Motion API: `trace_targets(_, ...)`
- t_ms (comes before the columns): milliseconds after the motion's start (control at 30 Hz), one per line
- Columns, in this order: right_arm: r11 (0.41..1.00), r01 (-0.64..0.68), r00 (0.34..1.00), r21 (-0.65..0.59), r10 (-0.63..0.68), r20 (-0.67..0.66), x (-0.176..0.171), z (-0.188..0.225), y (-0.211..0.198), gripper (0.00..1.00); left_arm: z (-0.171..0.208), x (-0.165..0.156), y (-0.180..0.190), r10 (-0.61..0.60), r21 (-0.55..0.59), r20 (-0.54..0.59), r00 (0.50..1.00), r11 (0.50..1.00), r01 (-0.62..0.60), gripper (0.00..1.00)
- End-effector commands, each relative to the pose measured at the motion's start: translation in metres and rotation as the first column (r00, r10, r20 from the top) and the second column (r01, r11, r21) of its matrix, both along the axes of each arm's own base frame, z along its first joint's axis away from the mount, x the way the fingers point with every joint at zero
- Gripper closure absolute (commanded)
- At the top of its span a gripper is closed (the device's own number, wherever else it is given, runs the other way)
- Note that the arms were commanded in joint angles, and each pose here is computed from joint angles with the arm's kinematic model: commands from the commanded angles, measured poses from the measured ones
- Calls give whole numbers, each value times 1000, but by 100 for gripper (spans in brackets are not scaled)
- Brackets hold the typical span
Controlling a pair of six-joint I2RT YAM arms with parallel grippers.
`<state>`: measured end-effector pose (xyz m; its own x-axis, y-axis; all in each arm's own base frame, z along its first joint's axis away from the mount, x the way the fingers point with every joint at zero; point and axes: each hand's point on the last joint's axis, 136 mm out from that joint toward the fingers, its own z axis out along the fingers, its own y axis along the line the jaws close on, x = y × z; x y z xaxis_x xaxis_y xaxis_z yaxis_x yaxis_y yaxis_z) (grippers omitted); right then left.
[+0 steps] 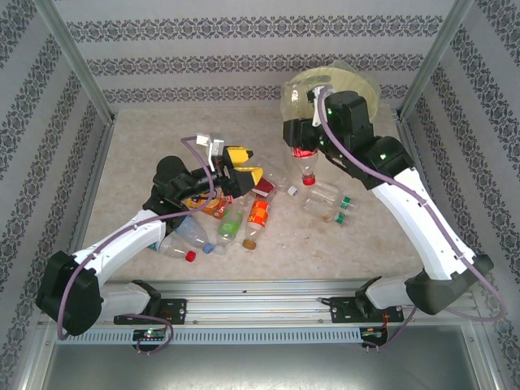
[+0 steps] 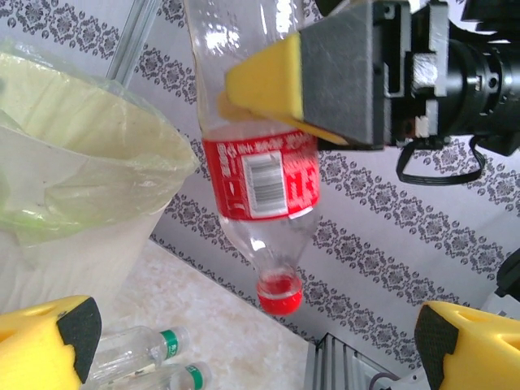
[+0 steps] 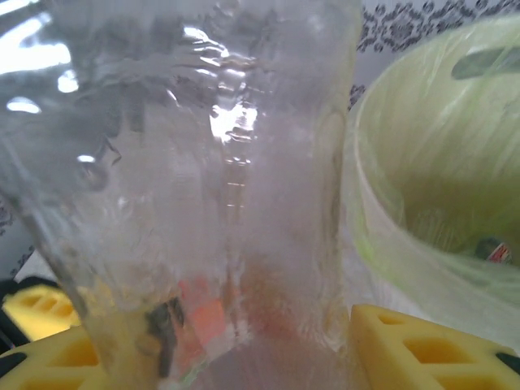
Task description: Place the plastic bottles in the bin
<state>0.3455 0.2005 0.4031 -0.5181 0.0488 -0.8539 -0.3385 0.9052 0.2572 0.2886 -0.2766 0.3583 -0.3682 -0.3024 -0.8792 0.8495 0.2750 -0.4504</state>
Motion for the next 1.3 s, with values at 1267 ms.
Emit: trace_targets(1267, 922, 386, 915, -28, -386, -118, 184, -62, -132, 46, -32, -10, 29, 143, 214, 53, 988, 965, -151, 0)
